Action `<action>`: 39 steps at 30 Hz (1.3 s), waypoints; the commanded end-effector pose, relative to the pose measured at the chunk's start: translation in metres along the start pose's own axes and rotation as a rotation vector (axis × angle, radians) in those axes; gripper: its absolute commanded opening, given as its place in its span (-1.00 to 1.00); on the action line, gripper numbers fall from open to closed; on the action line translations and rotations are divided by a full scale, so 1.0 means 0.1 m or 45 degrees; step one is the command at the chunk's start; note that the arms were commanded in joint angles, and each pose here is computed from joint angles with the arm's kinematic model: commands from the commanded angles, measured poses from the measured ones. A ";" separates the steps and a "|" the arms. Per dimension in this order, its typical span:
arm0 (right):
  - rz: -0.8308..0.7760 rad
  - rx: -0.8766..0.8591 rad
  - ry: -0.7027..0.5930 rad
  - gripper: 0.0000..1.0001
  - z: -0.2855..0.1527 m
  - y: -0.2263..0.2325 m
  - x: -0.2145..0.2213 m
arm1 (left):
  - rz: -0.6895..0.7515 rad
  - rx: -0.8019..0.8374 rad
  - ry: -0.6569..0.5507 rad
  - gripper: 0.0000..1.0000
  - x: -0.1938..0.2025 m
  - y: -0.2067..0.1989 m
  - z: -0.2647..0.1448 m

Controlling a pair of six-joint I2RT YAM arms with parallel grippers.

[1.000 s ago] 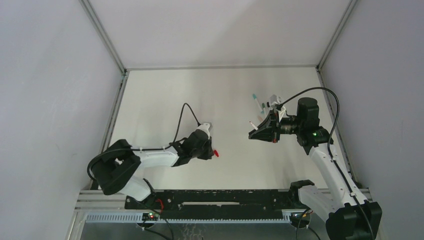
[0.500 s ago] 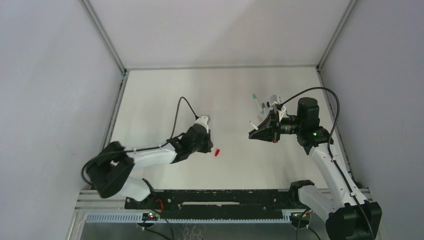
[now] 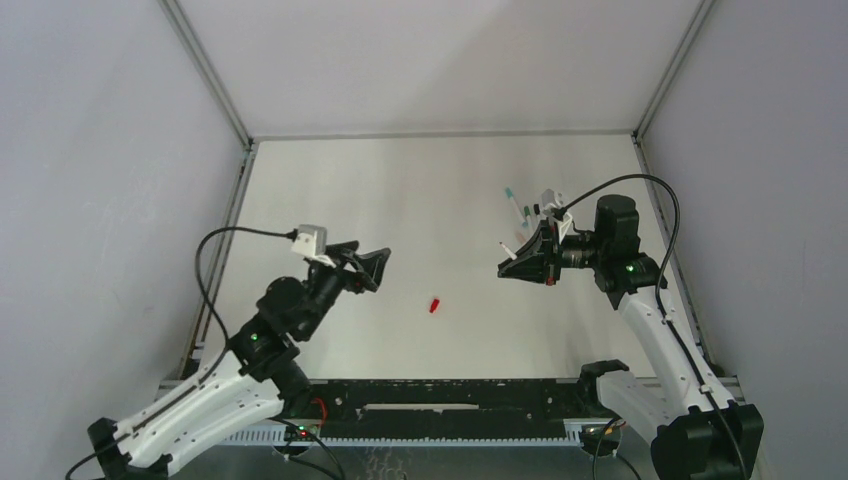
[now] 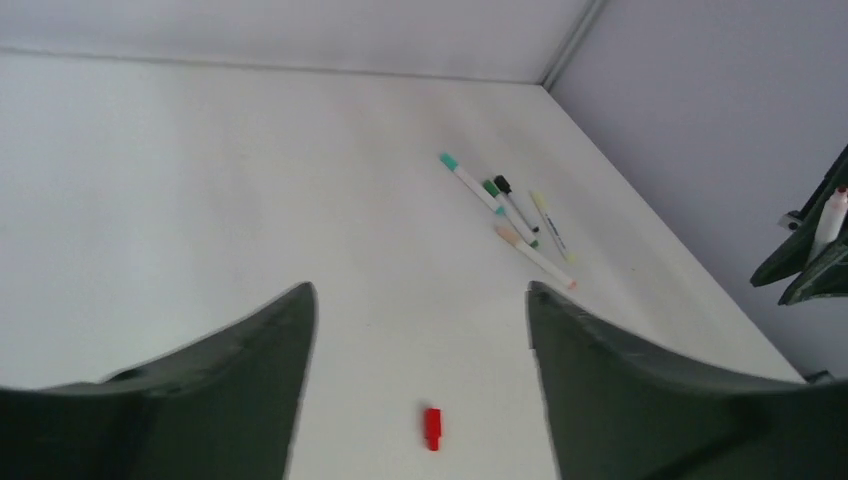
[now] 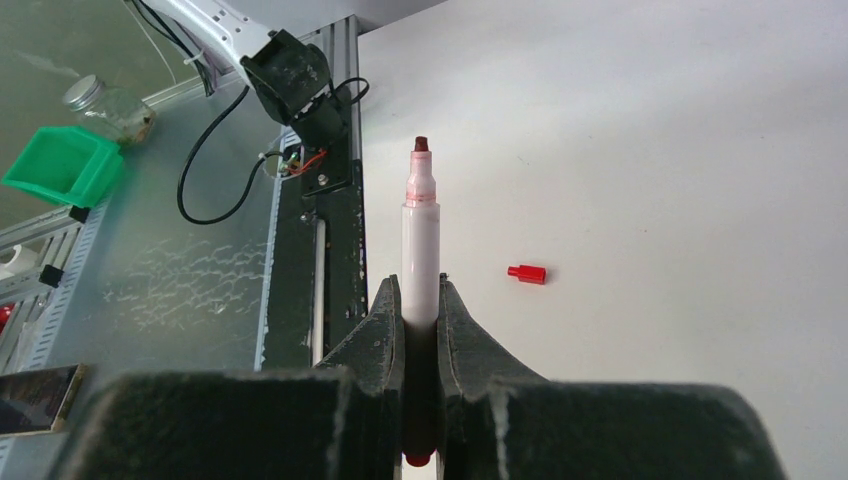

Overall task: Insert the pens into the pen caps
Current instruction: Insert the pen cap onto the pen.

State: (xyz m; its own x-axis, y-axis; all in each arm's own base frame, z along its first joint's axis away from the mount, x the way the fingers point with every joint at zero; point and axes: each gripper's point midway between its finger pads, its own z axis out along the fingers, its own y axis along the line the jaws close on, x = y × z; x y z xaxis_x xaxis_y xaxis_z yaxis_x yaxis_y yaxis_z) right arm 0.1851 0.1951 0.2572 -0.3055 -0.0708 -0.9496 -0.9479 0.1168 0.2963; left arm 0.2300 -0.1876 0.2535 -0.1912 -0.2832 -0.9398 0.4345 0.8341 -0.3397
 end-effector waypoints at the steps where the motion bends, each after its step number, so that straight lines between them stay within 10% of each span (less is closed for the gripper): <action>1: -0.111 -0.007 -0.023 -1.00 -0.03 0.06 -0.17 | 0.000 -0.039 -0.069 0.80 -0.01 0.14 -0.12; 16: -0.090 -0.009 -0.016 -1.00 -0.02 0.02 -0.13 | -0.178 0.098 0.388 0.89 0.98 -0.18 0.14; 28: -0.092 -0.007 -0.015 -1.00 -0.02 0.01 -0.13 | 0.190 -0.159 0.744 0.89 1.54 -0.21 0.30; 39: -0.086 -0.008 -0.013 -1.00 -0.02 0.01 -0.12 | 0.332 -0.198 1.011 0.41 1.85 -0.32 0.43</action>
State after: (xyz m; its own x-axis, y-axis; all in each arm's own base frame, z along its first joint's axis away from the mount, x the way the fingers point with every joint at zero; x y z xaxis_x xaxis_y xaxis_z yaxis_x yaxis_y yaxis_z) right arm 0.1864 0.1949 0.2563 -0.2885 -0.0737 -0.9546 -0.9532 0.1160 0.2791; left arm 0.2177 -0.2778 0.0828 -0.6812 0.2420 -0.6910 0.4051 0.9108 -0.0804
